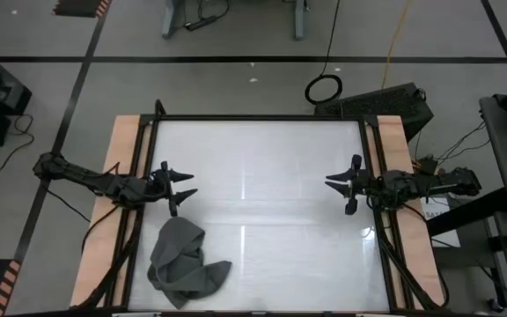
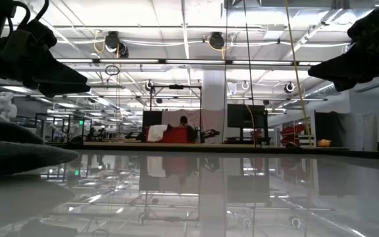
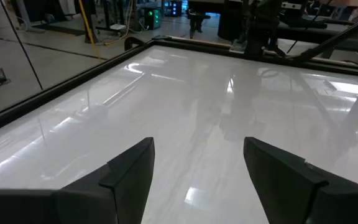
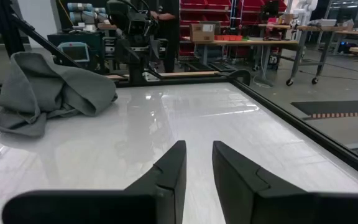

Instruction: Roll towel

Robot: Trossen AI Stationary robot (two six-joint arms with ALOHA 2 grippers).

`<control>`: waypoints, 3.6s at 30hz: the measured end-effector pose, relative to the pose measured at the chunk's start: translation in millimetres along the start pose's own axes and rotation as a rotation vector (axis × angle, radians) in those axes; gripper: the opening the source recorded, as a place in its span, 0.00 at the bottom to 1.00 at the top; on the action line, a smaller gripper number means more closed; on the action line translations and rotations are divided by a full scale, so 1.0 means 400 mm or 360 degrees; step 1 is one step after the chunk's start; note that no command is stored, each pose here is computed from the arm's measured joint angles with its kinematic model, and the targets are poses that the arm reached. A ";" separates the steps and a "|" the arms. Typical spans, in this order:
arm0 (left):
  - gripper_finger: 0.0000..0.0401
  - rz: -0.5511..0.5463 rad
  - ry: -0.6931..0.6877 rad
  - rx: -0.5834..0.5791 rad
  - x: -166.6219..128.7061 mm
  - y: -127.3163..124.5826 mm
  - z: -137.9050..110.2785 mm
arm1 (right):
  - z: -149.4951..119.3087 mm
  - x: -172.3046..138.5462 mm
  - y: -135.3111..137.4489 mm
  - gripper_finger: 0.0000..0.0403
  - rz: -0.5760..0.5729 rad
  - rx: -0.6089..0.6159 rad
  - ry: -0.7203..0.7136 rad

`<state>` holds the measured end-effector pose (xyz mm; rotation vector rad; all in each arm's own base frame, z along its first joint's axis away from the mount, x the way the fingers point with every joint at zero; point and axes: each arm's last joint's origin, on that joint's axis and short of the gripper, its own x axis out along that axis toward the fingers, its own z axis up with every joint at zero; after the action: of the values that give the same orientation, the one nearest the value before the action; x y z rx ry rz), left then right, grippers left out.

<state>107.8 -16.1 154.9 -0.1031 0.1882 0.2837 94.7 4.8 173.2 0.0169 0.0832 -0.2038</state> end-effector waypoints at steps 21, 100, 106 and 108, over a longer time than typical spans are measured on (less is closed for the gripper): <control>0.63 0.0001 0.0000 0.0000 0.000 0.000 0.000 | 0.000 0.000 0.000 0.17 0.0000 0.0000 0.0000; 0.63 0.0000 0.0000 0.0000 0.000 0.000 0.000 | 0.255 -0.059 -0.003 0.18 0.0218 0.0304 -0.1099; 0.63 0.0001 0.0000 0.0000 0.000 0.000 0.000 | 0.398 -0.035 0.016 0.18 0.0266 0.0115 -0.1022; 0.63 0.0001 0.0000 0.0000 0.000 0.000 0.000 | 0.437 -0.011 0.027 0.18 0.0262 0.0037 -0.0892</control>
<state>107.8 -16.1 154.9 -0.1032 0.1883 0.2841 106.6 11.9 348.0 -0.0107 -0.4777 -0.0396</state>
